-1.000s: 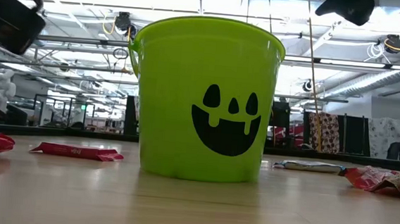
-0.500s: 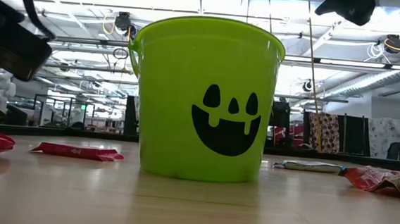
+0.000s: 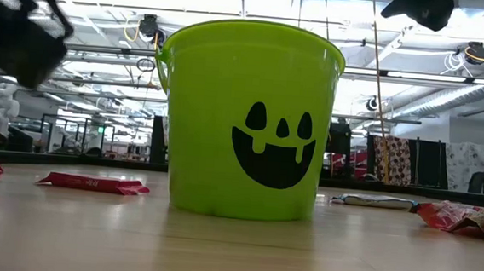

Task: Sort candy by brand, put in halloween buckets
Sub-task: Put golden candy into the purple bucket

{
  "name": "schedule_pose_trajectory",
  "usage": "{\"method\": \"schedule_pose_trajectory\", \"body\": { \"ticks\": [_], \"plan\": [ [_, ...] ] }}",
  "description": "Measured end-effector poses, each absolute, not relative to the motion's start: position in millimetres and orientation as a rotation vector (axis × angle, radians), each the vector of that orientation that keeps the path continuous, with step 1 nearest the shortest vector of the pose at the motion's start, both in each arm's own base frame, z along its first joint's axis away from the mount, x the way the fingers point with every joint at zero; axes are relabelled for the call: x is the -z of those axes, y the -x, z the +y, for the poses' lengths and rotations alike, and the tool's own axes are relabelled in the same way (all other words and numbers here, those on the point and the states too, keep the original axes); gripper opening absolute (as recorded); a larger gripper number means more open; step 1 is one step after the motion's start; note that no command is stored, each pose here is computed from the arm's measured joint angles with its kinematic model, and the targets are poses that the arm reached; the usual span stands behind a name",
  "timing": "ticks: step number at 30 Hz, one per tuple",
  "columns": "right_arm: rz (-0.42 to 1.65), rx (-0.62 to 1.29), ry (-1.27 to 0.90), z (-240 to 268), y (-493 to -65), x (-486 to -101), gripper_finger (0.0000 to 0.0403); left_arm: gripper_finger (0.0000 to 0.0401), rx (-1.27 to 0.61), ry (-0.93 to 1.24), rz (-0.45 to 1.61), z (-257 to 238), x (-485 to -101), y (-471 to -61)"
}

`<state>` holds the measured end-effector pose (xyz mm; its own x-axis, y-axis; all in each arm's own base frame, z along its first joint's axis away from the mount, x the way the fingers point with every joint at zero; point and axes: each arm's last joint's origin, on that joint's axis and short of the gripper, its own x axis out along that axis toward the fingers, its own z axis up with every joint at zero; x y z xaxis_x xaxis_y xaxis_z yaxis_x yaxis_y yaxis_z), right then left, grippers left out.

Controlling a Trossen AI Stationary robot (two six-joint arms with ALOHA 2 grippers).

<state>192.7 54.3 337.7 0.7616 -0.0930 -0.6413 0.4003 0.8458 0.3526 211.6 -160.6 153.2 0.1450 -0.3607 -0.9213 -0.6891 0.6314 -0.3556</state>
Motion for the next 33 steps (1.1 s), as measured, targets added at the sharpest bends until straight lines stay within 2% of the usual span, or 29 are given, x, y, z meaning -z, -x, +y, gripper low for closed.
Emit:
{"method": "schedule_pose_trajectory", "body": {
  "ticks": [3, 6, 11, 17, 26, 29, 33],
  "plan": [
    [0.651, 0.283, -0.5, 54, -193, -338, 0.0137, 0.001, -0.278, 1.005, 1.461, -160, -177, -209],
    [0.642, 0.286, -0.501, 55, -195, -338, 0.0137, 0.0004, -0.283, 1.051, 1.339, -154, -208, -205],
    [0.651, 0.291, -0.497, 57, -203, -334, 0.0137, 0.0004, -0.309, 1.105, 0.995, -131, -262, -195],
    [0.616, 0.275, -0.512, 60, -213, -333, 0.0137, 0.0004, -0.432, 1.111, 0.444, -92, -318, -182],
    [0.484, 0.262, -0.522, 57, -222, -343, 0.0137, 0.0004, -0.765, 1.024, -0.28, -43, -366, -167],
    [0.479, 0.283, -0.522, 52, -223, -343, 0.0137, 0.0004, -0.858, 0.99, -0.424, -34, -376, -168],
    [0.475, 0.298, -0.529, 47, -224, -343, 0.0137, 0.0004, -0.911, 0.967, -0.491, -23, -384, -171]
  ]
}}
